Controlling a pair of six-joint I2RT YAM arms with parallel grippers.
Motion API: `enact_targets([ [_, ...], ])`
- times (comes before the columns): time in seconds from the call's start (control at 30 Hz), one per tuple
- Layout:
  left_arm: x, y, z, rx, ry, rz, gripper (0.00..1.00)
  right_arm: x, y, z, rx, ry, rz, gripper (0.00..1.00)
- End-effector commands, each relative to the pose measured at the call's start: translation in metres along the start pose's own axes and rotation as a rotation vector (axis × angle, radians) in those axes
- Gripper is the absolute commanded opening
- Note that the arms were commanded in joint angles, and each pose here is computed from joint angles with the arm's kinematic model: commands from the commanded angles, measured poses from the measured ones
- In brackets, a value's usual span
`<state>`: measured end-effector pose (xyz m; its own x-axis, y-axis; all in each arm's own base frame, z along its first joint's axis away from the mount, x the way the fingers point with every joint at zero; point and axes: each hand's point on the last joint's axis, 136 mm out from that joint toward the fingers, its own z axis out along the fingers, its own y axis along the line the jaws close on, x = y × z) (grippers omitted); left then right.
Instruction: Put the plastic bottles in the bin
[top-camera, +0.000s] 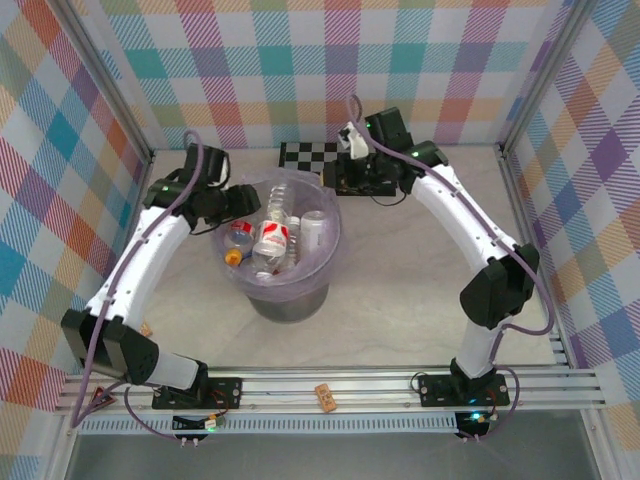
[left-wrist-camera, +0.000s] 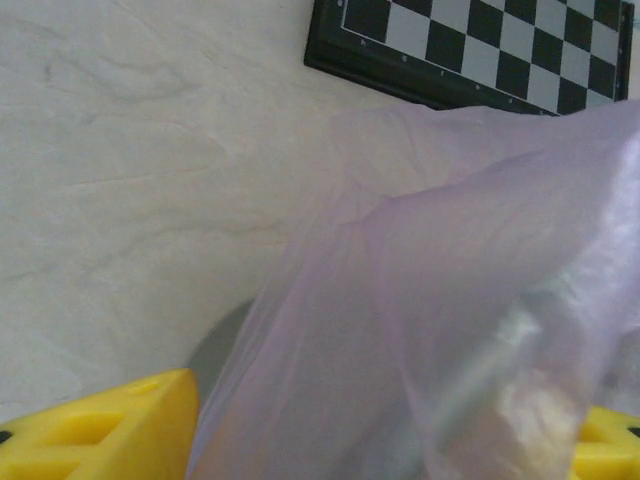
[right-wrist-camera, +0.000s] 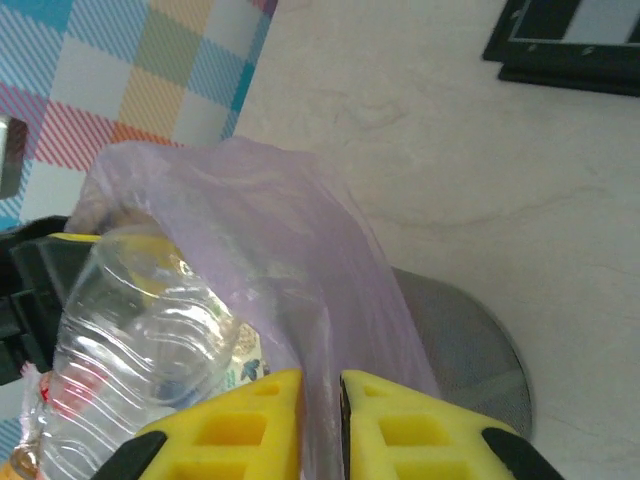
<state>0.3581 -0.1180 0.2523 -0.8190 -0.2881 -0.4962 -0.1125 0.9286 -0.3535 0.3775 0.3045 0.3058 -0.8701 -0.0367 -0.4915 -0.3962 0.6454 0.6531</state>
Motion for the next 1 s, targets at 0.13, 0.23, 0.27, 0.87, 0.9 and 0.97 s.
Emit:
enact_targets([
  [0.13, -0.017, -0.066, 0.026, 0.147, -0.033, -0.005, 0.60, -0.010, -0.013, -0.055, 0.052, -0.081, -0.006, 0.21],
  [0.23, -0.021, -0.092, 0.040, 0.187, -0.038, 0.010, 0.60, -0.009, -0.017, -0.067, 0.065, -0.094, 0.001, 0.24],
  [0.27, -0.023, -0.101, 0.044, 0.202, -0.040, 0.015, 0.60, -0.009, -0.018, -0.072, 0.069, -0.101, 0.003, 0.26],
  [0.87, -0.072, -0.155, -0.016, 0.321, -0.211, 0.259, 1.00, -0.009, -0.061, -0.159, 0.215, -0.255, -0.018, 0.99],
  [0.9, -0.077, -0.156, -0.030, 0.345, -0.238, 0.275, 1.00, -0.010, -0.067, -0.165, 0.247, -0.272, -0.027, 0.99],
  [0.97, -0.091, -0.148, -0.053, 0.340, -0.298, 0.271, 1.00, -0.012, -0.082, -0.176, 0.317, -0.306, -0.019, 0.99],
])
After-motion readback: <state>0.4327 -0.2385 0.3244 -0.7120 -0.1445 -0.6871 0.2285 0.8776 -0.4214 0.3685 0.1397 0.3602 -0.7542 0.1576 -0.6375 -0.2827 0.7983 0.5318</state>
